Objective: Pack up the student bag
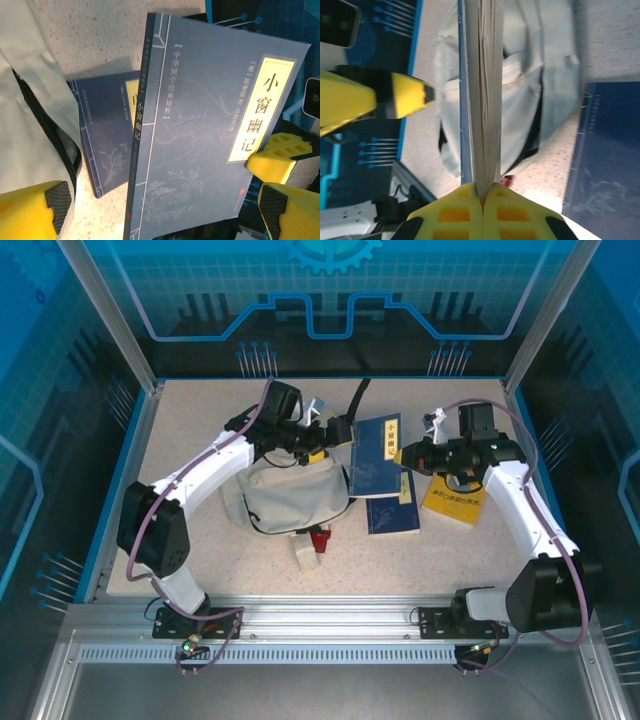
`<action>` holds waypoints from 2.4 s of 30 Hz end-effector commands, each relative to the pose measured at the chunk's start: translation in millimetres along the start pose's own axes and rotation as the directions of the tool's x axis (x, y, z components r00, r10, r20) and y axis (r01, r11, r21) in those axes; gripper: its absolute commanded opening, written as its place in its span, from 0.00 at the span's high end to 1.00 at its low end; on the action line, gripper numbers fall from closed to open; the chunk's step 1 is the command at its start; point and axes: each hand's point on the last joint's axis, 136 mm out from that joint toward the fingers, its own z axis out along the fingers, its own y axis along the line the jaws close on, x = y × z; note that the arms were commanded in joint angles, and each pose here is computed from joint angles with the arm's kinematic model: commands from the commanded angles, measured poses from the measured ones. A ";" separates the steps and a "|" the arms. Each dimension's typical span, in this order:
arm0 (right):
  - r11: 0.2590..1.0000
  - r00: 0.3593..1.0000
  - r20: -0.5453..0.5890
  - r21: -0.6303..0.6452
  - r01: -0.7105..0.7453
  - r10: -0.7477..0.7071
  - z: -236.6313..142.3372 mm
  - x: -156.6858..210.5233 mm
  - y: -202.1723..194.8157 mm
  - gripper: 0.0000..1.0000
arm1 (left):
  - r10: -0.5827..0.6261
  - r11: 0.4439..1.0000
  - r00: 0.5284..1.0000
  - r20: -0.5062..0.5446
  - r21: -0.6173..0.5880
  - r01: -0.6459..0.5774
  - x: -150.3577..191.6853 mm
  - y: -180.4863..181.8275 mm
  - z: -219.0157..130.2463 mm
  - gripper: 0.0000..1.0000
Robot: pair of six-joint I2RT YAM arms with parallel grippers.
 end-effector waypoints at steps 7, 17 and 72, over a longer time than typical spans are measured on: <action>0.964 0.994 -0.086 -0.262 0.043 -0.067 20.5 9.2 52.6 0.96 | -0.036 0.967 0.998 -0.059 0.250 0.050 11.7 -18.2 -6.8 0.01; 0.958 0.992 -0.114 -0.285 0.022 -0.057 28.1 10.2 52.1 0.93 | -0.023 0.934 0.999 -0.035 0.357 0.034 4.9 -31.6 -19.7 0.26; 0.751 0.817 0.230 -0.576 -0.324 0.529 88.7 -10.0 133.2 0.39 | -0.382 0.871 0.837 0.391 0.456 0.185 -52.2 -16.7 -107.9 0.90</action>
